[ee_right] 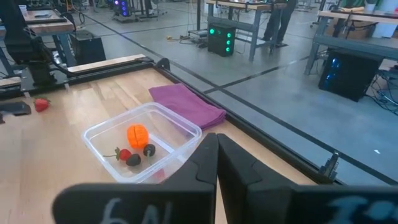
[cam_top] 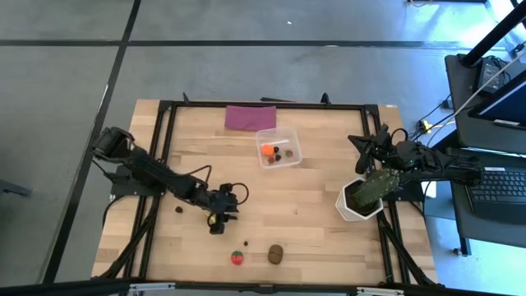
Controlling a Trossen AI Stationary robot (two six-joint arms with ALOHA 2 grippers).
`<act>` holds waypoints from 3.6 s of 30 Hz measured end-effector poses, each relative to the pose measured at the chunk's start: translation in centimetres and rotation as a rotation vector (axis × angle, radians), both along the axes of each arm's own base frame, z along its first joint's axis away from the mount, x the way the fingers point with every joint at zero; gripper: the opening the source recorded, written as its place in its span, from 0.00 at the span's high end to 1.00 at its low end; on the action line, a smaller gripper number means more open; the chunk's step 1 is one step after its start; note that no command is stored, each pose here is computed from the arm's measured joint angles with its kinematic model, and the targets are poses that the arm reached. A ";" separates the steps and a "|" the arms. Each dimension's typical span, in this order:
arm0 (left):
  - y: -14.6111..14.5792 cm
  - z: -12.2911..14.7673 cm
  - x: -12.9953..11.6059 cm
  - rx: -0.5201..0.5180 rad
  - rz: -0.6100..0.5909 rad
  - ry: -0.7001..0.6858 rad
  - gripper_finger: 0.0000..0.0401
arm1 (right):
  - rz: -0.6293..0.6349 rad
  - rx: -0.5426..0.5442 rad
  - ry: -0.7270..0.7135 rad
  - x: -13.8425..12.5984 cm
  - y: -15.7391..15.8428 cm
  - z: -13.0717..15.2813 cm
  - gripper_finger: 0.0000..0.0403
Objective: Pick and placing Produce into tupperware
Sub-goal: Put the top blueberry into the transparent bin, then put the blueberry into the transparent bin
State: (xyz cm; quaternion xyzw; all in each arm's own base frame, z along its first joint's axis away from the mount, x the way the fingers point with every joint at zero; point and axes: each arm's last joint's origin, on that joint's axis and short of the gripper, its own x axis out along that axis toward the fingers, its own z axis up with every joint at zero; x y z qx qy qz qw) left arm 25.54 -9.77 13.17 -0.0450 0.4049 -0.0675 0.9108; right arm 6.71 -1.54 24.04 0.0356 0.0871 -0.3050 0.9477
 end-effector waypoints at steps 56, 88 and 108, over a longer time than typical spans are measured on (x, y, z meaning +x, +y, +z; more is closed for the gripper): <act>7.8 5.8 8.7 -0.069 0.028 -0.234 0.94 | 0.001 -0.005 0.003 0.0 0.0 0.0 0.98; 17.8 7.9 10.6 0.190 0.385 -0.325 0.99 | 0.002 -0.006 0.002 0.0 0.0 0.0 0.98; 13.9 21.4 2.0 0.177 0.239 -0.664 0.63 | 0.003 -0.008 0.004 0.0 0.0 0.0 0.98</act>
